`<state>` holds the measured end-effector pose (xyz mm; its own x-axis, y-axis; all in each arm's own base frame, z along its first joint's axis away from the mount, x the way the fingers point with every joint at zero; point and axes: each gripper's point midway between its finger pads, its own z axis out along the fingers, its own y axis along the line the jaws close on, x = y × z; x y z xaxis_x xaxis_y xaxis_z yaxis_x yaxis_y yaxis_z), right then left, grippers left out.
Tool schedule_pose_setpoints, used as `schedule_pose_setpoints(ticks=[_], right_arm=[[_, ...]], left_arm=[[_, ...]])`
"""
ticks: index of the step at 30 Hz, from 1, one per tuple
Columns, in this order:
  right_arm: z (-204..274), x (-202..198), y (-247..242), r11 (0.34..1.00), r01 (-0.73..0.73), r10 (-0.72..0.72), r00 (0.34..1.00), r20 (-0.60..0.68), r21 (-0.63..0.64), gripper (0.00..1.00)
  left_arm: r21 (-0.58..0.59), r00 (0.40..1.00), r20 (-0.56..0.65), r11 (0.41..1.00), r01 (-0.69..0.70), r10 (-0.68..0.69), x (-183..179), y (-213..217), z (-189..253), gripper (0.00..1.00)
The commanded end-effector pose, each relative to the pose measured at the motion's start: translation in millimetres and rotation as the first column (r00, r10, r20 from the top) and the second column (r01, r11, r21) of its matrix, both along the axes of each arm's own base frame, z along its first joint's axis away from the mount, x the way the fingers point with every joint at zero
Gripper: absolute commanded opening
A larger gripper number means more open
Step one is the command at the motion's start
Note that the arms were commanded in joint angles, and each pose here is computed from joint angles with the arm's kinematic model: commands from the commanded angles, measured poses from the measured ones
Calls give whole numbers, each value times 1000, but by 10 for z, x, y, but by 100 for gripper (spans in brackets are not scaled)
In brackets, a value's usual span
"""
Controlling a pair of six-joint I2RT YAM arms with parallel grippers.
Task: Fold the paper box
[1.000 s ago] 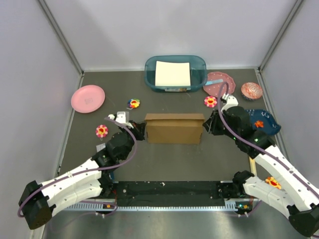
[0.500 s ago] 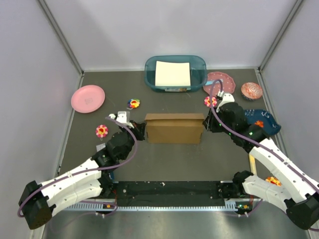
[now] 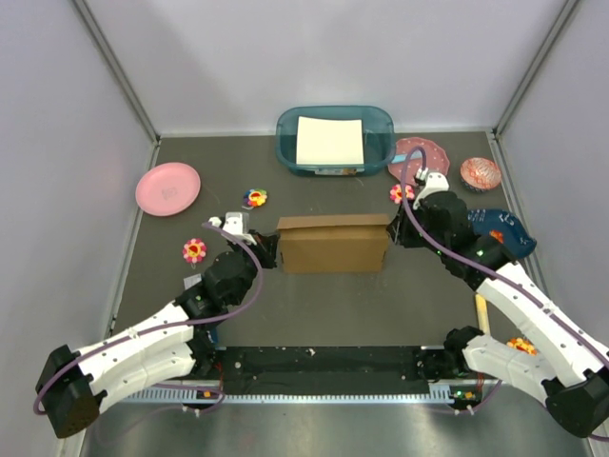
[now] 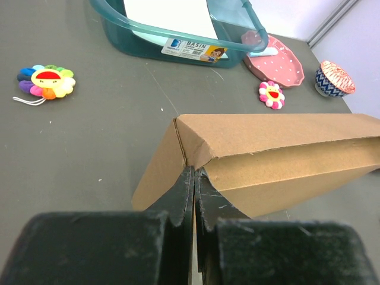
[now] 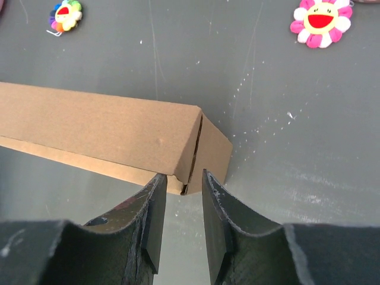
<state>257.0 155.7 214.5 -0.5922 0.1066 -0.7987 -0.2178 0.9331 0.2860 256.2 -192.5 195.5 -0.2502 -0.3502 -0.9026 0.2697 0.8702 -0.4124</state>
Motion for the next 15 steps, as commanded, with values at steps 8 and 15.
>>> schedule_pose_setpoints(ticks=[8,15], right_arm=[[283,189,75,1000,5,-7,995,98,18,15],[218,196,62,1000,10,-11,995,95,7,0]], left_arm=[[224,983,-182,973,50,-9,-172,142,-716,0],[226,983,-182,973,55,-14,-177,138,-716,0]])
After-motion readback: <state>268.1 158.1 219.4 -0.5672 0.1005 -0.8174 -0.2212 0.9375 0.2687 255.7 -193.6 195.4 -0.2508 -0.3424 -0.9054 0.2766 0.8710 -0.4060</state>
